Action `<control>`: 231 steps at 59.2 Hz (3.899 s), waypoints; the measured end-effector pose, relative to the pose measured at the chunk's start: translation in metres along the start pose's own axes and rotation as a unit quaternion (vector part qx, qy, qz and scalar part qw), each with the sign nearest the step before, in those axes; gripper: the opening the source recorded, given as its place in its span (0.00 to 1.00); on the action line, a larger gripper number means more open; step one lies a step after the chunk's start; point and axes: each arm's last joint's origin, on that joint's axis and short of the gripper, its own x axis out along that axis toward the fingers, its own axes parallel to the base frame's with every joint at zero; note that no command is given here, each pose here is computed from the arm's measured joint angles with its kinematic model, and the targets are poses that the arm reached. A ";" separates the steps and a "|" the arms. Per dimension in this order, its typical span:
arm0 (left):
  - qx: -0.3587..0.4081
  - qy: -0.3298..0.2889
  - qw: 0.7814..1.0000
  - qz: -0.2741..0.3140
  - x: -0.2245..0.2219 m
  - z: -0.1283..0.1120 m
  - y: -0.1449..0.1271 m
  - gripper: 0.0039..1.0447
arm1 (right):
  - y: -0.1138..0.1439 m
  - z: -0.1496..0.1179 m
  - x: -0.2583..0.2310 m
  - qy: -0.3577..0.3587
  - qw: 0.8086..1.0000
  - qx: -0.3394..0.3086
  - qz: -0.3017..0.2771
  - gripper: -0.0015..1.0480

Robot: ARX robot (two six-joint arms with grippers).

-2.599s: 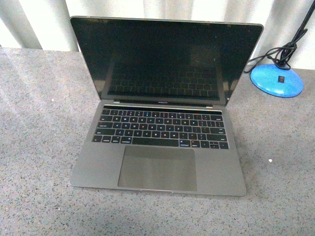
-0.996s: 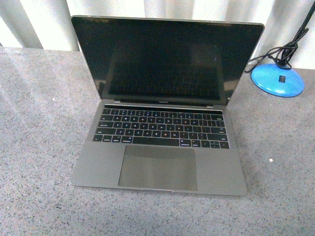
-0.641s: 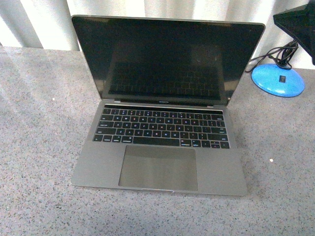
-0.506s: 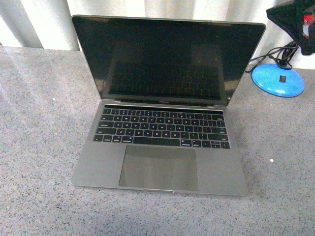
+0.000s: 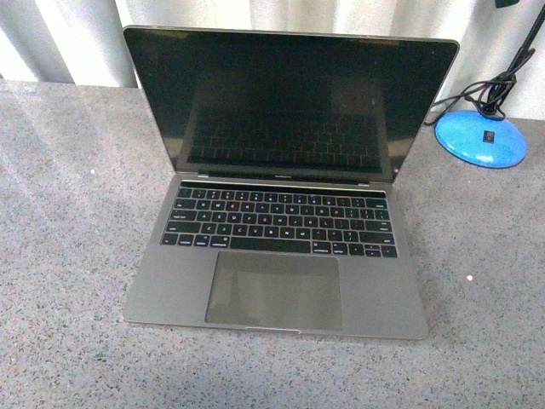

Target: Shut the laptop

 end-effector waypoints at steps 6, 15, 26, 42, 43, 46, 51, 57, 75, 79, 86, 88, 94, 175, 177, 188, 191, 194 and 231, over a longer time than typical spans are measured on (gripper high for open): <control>0.010 0.016 1.000 -0.013 0.003 -0.004 -0.005 0.06 | 0.004 -0.002 0.006 0.001 1.000 0.000 0.014 0.01; 0.023 0.034 0.999 -0.025 0.003 -0.008 -0.009 0.03 | 0.007 -0.009 0.015 0.012 1.000 -0.001 0.022 0.01; 0.032 0.049 0.997 -0.045 0.002 -0.012 -0.013 0.03 | 0.010 -0.011 0.021 0.014 0.999 -0.006 0.030 0.01; 0.021 0.077 0.996 -0.048 0.005 -0.023 -0.012 0.03 | 0.011 -0.008 0.025 0.010 0.999 -0.012 0.034 0.01; 0.019 0.079 0.996 -0.048 0.005 -0.024 -0.012 0.03 | 0.011 -0.008 0.025 0.010 0.999 -0.012 0.034 0.01; 0.016 0.084 0.995 -0.047 0.006 -0.027 -0.012 0.03 | 0.011 -0.008 0.025 0.009 0.999 -0.013 0.035 0.01; 0.009 0.091 0.995 -0.046 0.009 -0.034 -0.012 0.03 | 0.012 -0.009 0.025 0.010 0.999 -0.014 0.035 0.01; 0.002 0.094 0.994 -0.047 0.012 -0.041 -0.014 0.03 | 0.011 -0.009 0.027 0.009 0.999 -0.015 0.037 0.01; -0.002 0.099 0.994 -0.053 0.015 -0.047 -0.019 0.03 | 0.013 -0.026 0.034 0.023 0.999 -0.006 0.042 0.01; -0.002 0.099 0.994 -0.053 0.015 -0.047 -0.019 0.03 | 0.015 -0.031 0.035 0.028 0.999 -0.004 0.046 0.01; -0.003 0.096 0.994 -0.053 0.015 -0.046 -0.019 0.03 | 0.017 -0.034 0.036 0.031 0.998 -0.003 0.048 0.01; -0.003 0.096 0.994 -0.053 0.015 -0.046 -0.019 0.03 | 0.017 -0.034 0.036 0.030 0.998 -0.003 0.048 0.01; -0.004 0.098 0.994 -0.052 0.014 -0.049 -0.019 0.03 | 0.018 -0.035 0.037 0.031 0.998 -0.003 0.048 0.01; -0.031 0.119 0.992 -0.036 -0.016 -0.083 -0.019 0.03 | 0.050 -0.051 0.016 0.047 0.996 0.005 0.076 0.01; -0.032 0.120 0.992 -0.035 -0.017 -0.084 -0.019 0.03 | 0.051 -0.052 0.014 0.048 0.996 0.007 0.077 0.01; -0.039 0.130 0.990 -0.030 -0.020 -0.093 -0.018 0.03 | 0.062 -0.058 0.009 0.055 0.995 0.011 0.085 0.01; -0.040 0.131 0.990 -0.030 -0.021 -0.095 -0.018 0.03 | 0.064 -0.059 0.008 0.056 0.995 0.011 0.086 0.01; -0.040 0.132 0.990 -0.030 -0.021 -0.096 -0.018 0.03 | 0.066 -0.061 0.007 0.057 0.994 0.011 0.087 0.01; -0.060 0.145 0.987 -0.033 -0.038 -0.116 -0.028 0.03 | 0.074 -0.068 0.002 0.065 0.994 0.012 0.092 0.01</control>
